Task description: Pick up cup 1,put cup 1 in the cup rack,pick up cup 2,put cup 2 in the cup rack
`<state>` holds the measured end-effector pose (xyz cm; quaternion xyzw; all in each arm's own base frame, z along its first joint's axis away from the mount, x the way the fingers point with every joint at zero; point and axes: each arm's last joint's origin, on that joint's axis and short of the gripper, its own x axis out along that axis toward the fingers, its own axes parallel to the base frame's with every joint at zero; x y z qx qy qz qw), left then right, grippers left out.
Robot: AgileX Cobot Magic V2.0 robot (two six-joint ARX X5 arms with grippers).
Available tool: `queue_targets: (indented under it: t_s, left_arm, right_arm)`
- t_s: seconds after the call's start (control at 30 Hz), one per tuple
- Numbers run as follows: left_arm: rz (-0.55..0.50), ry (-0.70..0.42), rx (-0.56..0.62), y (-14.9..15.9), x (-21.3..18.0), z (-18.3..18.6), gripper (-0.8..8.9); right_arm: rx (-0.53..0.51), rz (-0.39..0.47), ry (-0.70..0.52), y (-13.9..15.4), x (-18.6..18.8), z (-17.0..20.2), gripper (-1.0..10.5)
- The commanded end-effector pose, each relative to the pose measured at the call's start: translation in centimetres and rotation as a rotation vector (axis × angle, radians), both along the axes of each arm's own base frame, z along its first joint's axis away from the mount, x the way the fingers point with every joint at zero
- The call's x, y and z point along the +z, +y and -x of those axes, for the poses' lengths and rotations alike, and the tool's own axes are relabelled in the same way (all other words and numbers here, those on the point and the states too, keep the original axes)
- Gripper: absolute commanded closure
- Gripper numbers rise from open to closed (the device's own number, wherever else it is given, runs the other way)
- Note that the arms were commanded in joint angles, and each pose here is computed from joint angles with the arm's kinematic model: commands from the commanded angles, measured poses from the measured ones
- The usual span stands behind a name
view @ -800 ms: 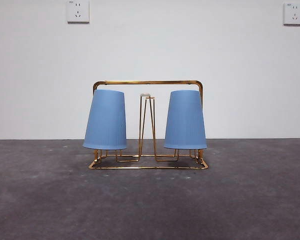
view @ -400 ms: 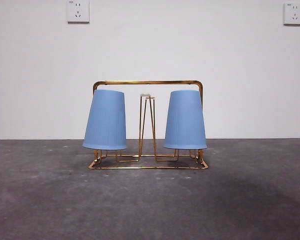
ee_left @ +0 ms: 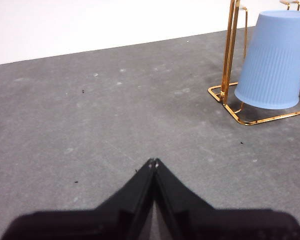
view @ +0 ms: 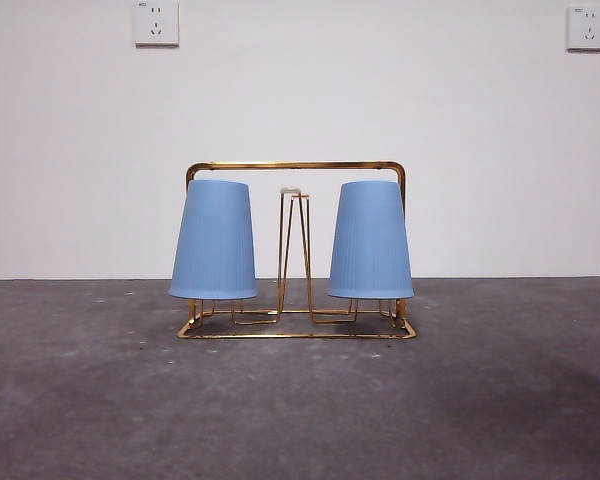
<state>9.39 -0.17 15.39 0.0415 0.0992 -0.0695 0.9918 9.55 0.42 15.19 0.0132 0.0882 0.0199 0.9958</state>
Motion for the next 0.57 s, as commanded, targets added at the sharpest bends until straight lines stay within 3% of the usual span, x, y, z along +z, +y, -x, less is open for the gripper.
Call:
queue_targets:
  t_s: [0.03,0.57]
  left_arm:
    - [0.007,0.005,0.005,0.03,-0.3,-0.07,8.17]
    - [0.007,0.007,0.005,0.03,-0.31,-0.08,8.17]
  right_arm:
    - [-0.005,0.0,0.002,-0.01,-0.13,0.0,9.5]
    - [-0.011,-0.024,0.005,-0.02,-0.14,0.0,9.5]
